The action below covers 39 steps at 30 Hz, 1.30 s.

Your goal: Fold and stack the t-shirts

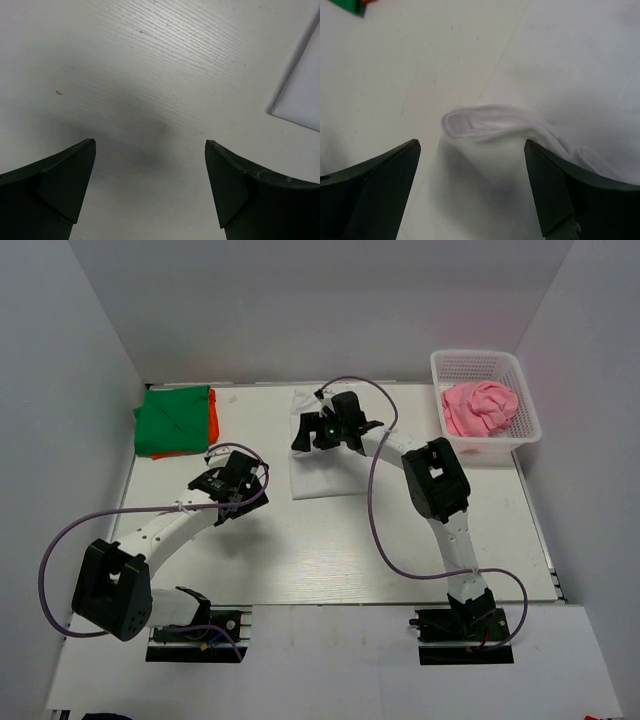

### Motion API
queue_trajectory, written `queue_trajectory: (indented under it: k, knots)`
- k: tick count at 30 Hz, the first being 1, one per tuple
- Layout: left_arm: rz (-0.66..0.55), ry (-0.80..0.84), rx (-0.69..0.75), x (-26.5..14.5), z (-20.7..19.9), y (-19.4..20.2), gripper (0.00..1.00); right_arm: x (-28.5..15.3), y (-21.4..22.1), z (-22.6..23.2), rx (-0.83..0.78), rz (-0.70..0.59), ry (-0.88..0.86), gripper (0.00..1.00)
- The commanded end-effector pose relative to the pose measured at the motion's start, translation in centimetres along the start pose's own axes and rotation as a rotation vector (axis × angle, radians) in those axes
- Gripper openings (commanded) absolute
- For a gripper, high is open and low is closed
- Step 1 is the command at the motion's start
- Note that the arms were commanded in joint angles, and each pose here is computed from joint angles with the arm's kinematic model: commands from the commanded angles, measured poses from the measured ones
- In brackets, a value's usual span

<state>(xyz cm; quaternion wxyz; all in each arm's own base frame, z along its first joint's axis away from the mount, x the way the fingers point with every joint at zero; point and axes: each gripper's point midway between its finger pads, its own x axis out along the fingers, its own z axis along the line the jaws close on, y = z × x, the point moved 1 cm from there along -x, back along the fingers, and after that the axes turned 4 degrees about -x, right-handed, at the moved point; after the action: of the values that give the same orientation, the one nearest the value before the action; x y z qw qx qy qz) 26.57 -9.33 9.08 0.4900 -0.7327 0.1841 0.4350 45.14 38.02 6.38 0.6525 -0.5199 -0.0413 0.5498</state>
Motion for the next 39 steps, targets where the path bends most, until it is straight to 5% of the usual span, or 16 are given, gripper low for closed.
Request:
queue_trajectory:
  k: [1, 7, 11, 15, 21, 22, 33, 39]
  knots:
    - [-0.029, 0.0, -0.016, -0.5, -0.4, -1.2, 1.0, 1.1, -3.7, -1.6, -0.022, -0.106, 0.069, 0.9]
    - [-0.037, 0.08, 0.008, -0.9, -2.2, -2.0, 1.0, 0.7, -8.8, -2.9, -0.024, -0.25, 0.159, 0.9]
    - [0.026, 0.229, 0.1, -1.1, -5.4, -1.1, 1.0, -3.7, -11.7, -0.8, -0.047, -0.315, 0.164, 0.9]
    - [0.057, 0.373, 0.186, -0.8, -8.6, -0.5, 1.0, -9.4, -10.6, -0.5, -0.038, -0.36, 0.22, 0.9]
    - [0.141, 0.453, 0.302, 1.6, -12.4, 1.9, 1.0, -16.2, -3.2, -4.6, 0.101, -0.22, 0.484, 0.9]
    - [0.132, 0.443, 0.301, 1.9, -12.9, 1.4, 1.0, -16.6, 0.7, -6.0, 0.151, -0.137, 0.523, 0.9]
    - [0.144, 0.368, 0.404, 6.4, -14.2, 2.6, 0.59, -17.1, 8.9, -6.2, 0.248, 0.11, 0.431, 0.9]
    - [0.138, 0.341, 0.43, 8.2, -14.3, 2.9, 0.49, -16.1, 10.0, -7.3, 0.257, 0.164, 0.441, 0.87]
